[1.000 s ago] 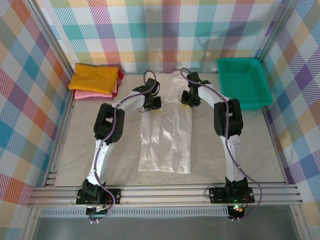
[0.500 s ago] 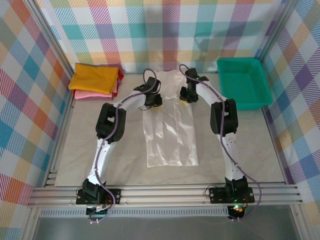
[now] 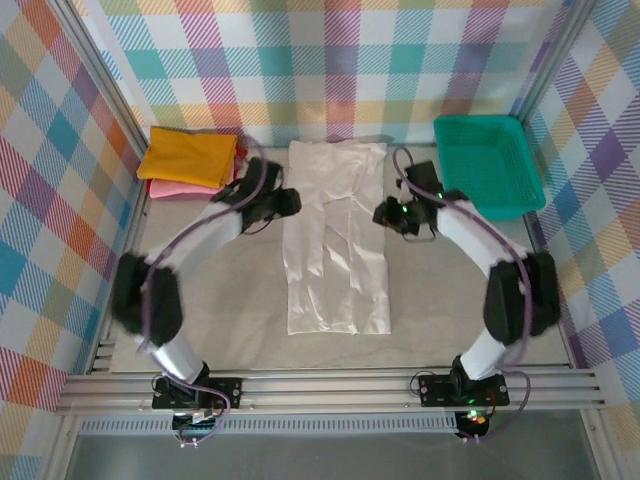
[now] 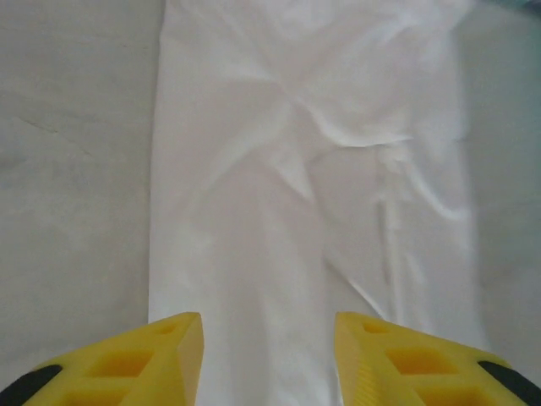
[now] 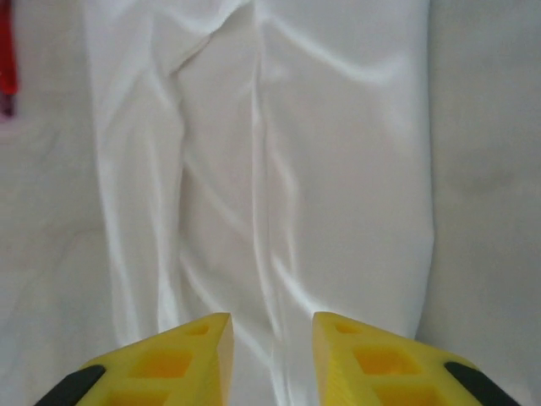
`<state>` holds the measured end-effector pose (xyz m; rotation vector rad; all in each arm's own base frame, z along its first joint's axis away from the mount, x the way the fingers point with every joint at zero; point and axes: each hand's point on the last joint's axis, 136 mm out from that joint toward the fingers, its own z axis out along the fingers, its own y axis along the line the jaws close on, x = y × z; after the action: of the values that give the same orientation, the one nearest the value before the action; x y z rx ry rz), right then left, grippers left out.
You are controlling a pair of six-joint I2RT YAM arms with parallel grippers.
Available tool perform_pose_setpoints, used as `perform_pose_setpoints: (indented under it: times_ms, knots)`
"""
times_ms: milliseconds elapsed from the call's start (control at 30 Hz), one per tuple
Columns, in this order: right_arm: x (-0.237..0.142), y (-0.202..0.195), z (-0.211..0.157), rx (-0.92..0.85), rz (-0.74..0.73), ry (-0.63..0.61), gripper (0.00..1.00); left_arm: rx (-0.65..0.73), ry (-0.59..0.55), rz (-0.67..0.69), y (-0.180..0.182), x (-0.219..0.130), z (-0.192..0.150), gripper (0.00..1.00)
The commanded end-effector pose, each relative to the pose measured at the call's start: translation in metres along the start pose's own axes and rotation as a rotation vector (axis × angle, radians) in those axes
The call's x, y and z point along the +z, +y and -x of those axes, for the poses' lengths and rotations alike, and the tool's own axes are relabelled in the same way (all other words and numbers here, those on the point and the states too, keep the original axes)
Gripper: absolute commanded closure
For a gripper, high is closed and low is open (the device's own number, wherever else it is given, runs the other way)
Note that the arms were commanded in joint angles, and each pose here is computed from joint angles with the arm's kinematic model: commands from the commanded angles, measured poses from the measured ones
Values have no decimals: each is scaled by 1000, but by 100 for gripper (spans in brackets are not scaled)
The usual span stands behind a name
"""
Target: Fold and stack the t-shirts
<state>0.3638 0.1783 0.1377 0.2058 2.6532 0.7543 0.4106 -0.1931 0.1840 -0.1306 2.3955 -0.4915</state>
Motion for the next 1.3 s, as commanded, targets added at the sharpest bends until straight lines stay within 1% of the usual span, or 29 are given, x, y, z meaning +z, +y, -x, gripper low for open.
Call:
perform_pose_setpoints:
  times_ms: [0, 33, 67, 100, 133, 200, 300, 367, 500, 567, 667, 833, 967, 1100, 1267]
  knots:
    - [-3, -11, -63, 19, 39, 94, 66, -65, 122, -21, 20, -16, -74, 51]
    - [-8, -18, -79, 16, 21, 109, 65, -65, 158, -9, 28, -23, -95, 47]
    - [-14, -25, -95, 19, 8, 120, 63, -73, 196, -2, 35, -31, -118, 41]
    - [-19, -32, -108, 36, 1, 128, 62, -89, 236, -6, 40, -37, -138, 40]
    - [-22, -37, -118, 48, 2, 136, 61, -106, 270, -10, 43, -41, -154, 40]
    - [-27, -43, -135, 66, 10, 147, 60, -137, 336, -34, 42, -46, -183, 44]
    - [-29, -52, -149, 76, -4, 170, 57, -134, 423, -26, 36, -51, -216, 45]
    - [-26, -58, -155, 77, -18, 181, 55, -127, 462, -13, 32, -54, -232, 46]
    - [-16, -62, -158, 91, -16, 194, 55, -148, 503, -25, 22, -57, -257, 47]
    - [-13, -64, -158, 94, -19, 198, 55, -144, 525, -4, 23, -57, -269, 48]
    - [-10, -63, -157, 93, -8, 196, 55, -114, 549, 37, 26, -57, -280, 48]
    - [-9, -65, -158, 88, -12, 193, 55, -105, 567, 66, 26, -53, -285, 50]
    - [-9, -65, -157, 86, -11, 187, 55, -107, 598, 129, 36, -56, -294, 51]
    - [-6, -66, -156, 83, -13, 184, 54, -114, 561, 95, 33, -55, -290, 53]
    - [-1, -67, -159, 90, -7, 202, 55, -98, 560, 75, 24, -48, -292, 56]
